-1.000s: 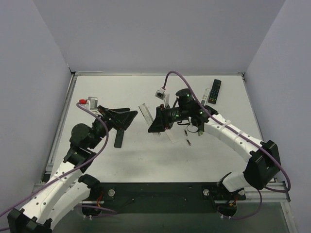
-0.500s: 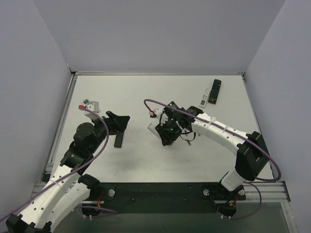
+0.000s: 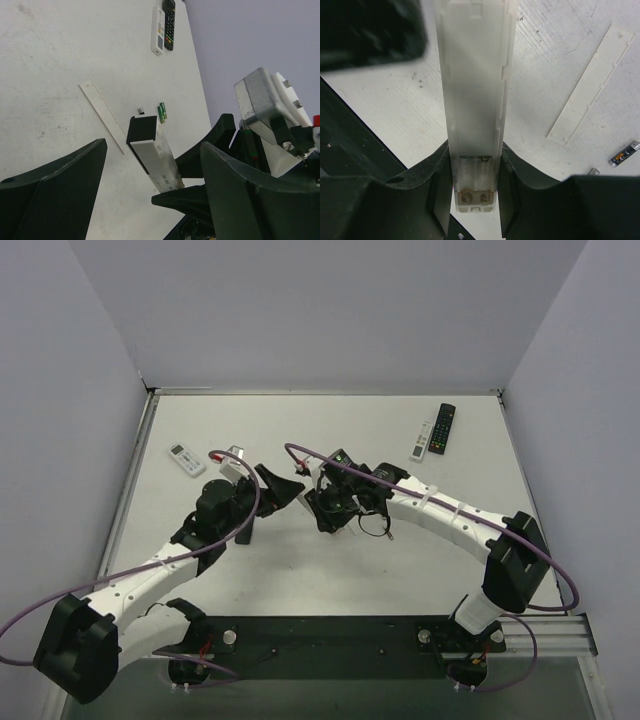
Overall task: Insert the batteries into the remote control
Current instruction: Adjust the remote control.
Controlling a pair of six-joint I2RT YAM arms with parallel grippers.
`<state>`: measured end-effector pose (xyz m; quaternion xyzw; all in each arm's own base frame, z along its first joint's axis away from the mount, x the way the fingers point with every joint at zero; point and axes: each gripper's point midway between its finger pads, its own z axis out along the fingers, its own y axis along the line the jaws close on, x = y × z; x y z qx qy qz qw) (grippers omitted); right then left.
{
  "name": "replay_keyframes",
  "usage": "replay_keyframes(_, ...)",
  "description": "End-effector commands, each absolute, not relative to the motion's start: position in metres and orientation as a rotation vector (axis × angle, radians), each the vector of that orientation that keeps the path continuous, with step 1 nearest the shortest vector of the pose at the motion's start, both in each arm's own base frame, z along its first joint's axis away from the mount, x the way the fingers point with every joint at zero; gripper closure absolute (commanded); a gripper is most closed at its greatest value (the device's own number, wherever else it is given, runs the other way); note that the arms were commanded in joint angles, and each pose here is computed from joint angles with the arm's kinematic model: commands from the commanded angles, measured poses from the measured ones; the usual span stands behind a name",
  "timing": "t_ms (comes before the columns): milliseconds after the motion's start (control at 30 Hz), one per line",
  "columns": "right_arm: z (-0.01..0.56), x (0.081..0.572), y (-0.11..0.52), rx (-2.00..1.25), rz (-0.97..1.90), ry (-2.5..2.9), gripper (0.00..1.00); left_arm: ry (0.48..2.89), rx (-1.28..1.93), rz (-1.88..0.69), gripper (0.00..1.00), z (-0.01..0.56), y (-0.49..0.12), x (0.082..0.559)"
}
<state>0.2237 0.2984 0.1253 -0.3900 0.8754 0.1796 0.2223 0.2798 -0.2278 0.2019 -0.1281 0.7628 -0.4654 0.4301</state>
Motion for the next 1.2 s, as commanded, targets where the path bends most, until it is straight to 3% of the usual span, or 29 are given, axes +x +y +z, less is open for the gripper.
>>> replay_keyframes(0, 0.149, 0.236, 0.315, -0.970, 0.535, 2.346, 1.00, 1.790, -0.289, -1.303, 0.14, 0.236, -0.255, 0.284)
replay_keyframes(300, 0.157, 0.236, 0.320, -0.914, 0.581, 2.320, 1.00, 1.849, -0.329, -1.276, 0.17, 0.213, -0.266, 0.288)
replay_keyframes(400, 0.157, 0.234, 0.323, -0.908, 0.610, 2.313, 1.00, 1.829, -0.322, -1.290, 0.23, 0.217, -0.269, 0.290)
replay_keyframes(433, 0.157, 0.234, 0.323, -0.907, 0.615, 2.311, 1.00, 1.812, -0.321, -1.303, 0.30, 0.220, -0.270, 0.291)
replay_keyframes(633, 0.153, 0.230, 0.323, -0.916, 0.627, 2.318, 1.00, 1.785, -0.316, -1.322, 0.49, 0.224, -0.274, 0.294)
replay_keyframes(667, 0.154, 0.231, 0.322, -0.911, 0.626, 2.318, 0.97, 1.791, -0.314, -1.324, 0.59, 0.222, -0.275, 0.294)
replay_keyframes(733, 0.154, 0.231, 0.320, -0.907, 0.631, 2.320, 0.90, 1.785, -0.313, -1.328, 0.68, 0.223, -0.275, 0.295)
replay_keyframes(767, 0.153, 0.231, 0.319, -0.901, 0.631, 2.326, 0.80, 1.785, -0.316, -1.328, 0.76, 0.223, -0.275, 0.295)
replay_keyframes(867, 0.156, 0.230, 0.310, -0.879, 0.634, 2.341, 0.58, 1.788, -0.322, -1.313, 0.86, 0.219, -0.274, 0.297)
replay_keyframes(967, 0.162, 0.230, 0.296, -0.843, 0.624, 2.356, 0.44, 1.797, -0.317, -1.290, 0.95, 0.215, -0.272, 0.299)
replay_keyframes(1167, 0.156, 0.233, 0.241, -0.713, 0.519, 2.452, 0.39, 1.817, -0.327, -1.243, 1.00, 0.205, -0.263, 0.305)
